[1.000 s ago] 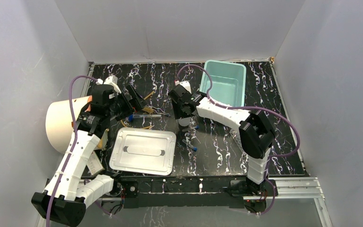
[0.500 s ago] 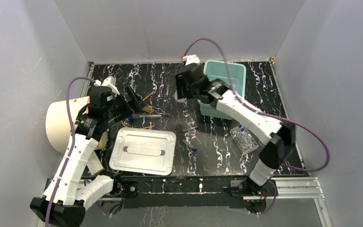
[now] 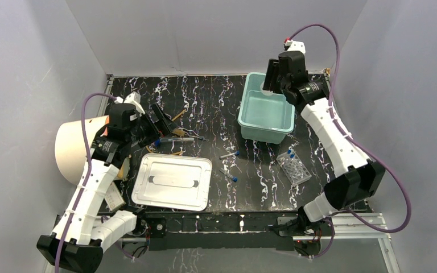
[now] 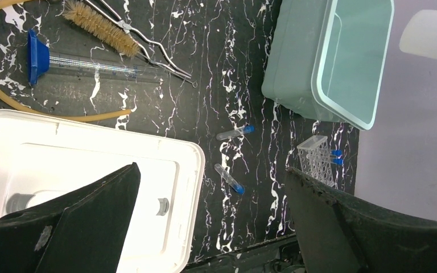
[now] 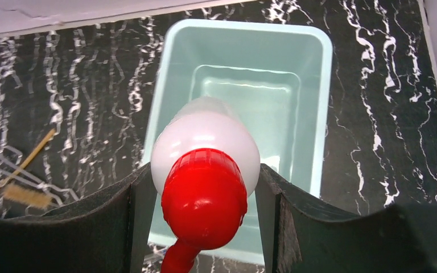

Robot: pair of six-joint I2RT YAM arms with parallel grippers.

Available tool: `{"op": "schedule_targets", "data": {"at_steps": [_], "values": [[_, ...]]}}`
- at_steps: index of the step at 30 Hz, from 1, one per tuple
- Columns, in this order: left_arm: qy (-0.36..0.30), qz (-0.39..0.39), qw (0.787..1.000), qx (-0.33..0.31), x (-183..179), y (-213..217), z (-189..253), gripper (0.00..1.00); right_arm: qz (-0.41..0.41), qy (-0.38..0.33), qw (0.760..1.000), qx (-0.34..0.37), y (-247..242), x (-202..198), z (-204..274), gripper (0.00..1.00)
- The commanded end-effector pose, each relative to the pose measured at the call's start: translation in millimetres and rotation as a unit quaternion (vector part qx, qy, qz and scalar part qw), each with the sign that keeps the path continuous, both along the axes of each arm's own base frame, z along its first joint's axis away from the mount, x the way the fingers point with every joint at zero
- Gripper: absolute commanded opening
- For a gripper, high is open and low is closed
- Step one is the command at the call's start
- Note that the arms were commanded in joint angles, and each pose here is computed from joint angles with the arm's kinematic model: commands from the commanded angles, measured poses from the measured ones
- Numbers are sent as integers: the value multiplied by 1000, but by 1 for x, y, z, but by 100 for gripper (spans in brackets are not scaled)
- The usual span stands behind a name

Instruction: Organize the chemistry lab equipment

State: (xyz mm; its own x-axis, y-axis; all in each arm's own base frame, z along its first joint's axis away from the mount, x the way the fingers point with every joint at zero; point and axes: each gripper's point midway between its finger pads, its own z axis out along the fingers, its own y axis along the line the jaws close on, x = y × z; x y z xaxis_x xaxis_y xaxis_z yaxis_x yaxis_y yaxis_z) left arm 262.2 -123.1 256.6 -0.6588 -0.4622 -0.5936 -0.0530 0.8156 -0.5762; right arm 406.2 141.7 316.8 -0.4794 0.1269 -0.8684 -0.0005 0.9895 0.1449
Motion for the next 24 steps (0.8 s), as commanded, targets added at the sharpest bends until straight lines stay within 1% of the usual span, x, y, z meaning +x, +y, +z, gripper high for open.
{"op": "schedule_targets", "data": {"at_steps": [1,8,15,21,24], "values": [[3,-12,1000,-10,-1,-6,4,98,-6,34,999,-12,-11,27,-32,49],[4,-30,999,-9,-3,-10,2,98,-2,78,996,-34,-7,76,-82,49],[18,-40,999,-13,-3,-14,-5,98,-1,97,993,-61,2,122,-114,49],[22,-41,999,-12,-4,-14,-8,98,-2,133,987,-92,5,147,-142,49],[27,-43,999,-12,-6,-14,-10,98,3,142,985,-96,6,151,-147,49]]}}
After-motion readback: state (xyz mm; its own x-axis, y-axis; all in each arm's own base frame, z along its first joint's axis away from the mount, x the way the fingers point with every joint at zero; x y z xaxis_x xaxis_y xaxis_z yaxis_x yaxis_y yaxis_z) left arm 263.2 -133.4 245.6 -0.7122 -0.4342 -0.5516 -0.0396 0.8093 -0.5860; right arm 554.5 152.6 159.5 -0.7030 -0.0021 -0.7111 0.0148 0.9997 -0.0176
